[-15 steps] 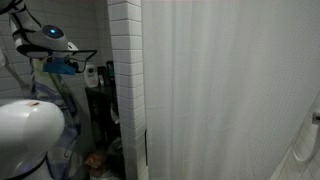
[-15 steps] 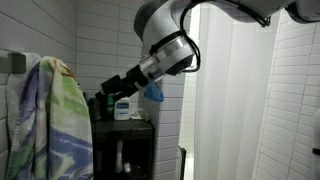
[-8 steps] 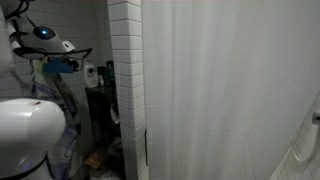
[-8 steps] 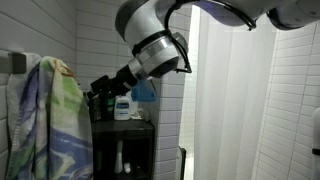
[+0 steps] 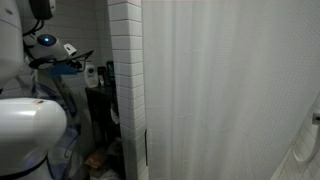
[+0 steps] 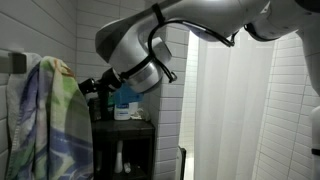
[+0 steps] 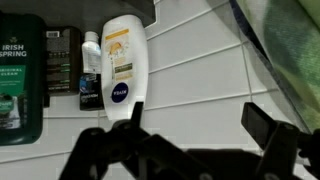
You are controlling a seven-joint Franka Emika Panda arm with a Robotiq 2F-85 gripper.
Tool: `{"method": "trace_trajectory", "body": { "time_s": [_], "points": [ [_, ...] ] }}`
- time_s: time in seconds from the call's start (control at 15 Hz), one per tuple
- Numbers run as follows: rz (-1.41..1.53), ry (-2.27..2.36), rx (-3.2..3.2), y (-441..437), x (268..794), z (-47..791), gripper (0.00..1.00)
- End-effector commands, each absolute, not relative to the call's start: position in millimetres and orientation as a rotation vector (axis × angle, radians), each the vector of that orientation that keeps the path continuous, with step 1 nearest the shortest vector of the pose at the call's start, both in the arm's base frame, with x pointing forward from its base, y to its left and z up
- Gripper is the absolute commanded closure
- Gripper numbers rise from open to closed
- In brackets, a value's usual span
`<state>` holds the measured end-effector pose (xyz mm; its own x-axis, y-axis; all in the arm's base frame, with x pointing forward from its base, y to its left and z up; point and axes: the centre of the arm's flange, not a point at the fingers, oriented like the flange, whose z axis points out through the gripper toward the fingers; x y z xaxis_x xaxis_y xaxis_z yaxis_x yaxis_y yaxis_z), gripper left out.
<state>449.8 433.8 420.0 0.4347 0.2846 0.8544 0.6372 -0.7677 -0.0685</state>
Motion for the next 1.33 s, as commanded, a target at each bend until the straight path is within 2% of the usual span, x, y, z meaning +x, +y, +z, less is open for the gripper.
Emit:
{"method": "trace_trajectory", "body": {
  "time_s": [0.0,0.73,0.93,1.27],
  "points": [
    [-1.310,-0.757,-2.321,452.3,470.3,407.6,0.00],
    [-1.260,-0.767,-2.333,440.7,461.7,398.4,0.00],
    [-1.404,-0.702,-2.415,438.4,466.1,393.0,0.00],
    [-1.575,-0.550,-2.508,404.2,502.1,407.8,0.00]
  ]
}}
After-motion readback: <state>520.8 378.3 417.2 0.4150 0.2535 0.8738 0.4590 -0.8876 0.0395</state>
